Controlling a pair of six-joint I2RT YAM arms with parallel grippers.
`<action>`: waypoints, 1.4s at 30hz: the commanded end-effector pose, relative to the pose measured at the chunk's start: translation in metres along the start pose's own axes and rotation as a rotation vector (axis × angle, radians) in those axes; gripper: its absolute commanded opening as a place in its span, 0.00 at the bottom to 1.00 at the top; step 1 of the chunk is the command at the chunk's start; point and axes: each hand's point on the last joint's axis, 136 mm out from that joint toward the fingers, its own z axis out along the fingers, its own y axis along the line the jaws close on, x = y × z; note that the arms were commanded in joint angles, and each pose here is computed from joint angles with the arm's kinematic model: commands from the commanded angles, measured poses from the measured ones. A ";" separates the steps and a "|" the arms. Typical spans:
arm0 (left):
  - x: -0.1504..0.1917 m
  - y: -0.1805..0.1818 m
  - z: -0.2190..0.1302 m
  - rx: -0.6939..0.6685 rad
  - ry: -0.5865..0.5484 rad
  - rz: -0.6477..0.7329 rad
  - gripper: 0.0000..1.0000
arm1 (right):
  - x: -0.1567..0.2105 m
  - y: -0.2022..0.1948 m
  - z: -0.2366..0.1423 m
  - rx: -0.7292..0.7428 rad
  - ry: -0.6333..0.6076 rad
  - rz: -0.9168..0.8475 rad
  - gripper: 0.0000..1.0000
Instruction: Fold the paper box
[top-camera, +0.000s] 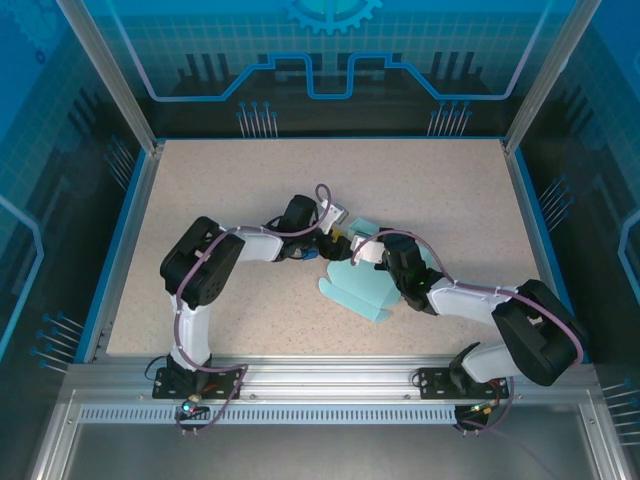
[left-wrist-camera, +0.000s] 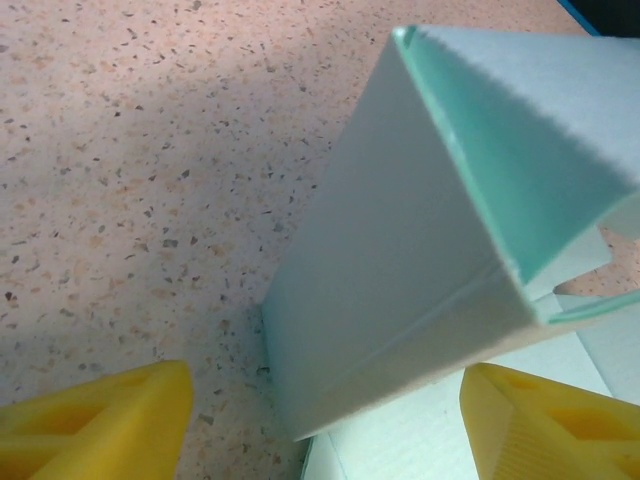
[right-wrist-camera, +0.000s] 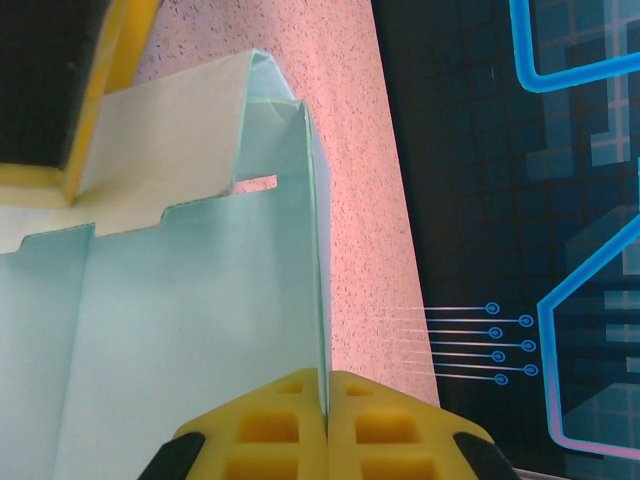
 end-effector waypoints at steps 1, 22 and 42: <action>-0.018 0.002 -0.008 -0.056 -0.074 0.025 0.71 | -0.014 -0.003 -0.003 -0.012 -0.057 0.026 0.00; -0.030 0.008 0.002 -0.060 -0.079 0.034 0.74 | -0.018 0.000 -0.005 -0.059 -0.091 0.059 0.00; -0.024 0.039 -0.002 -0.320 -0.114 0.023 0.35 | -0.019 -0.006 -0.003 -0.062 -0.085 0.121 0.00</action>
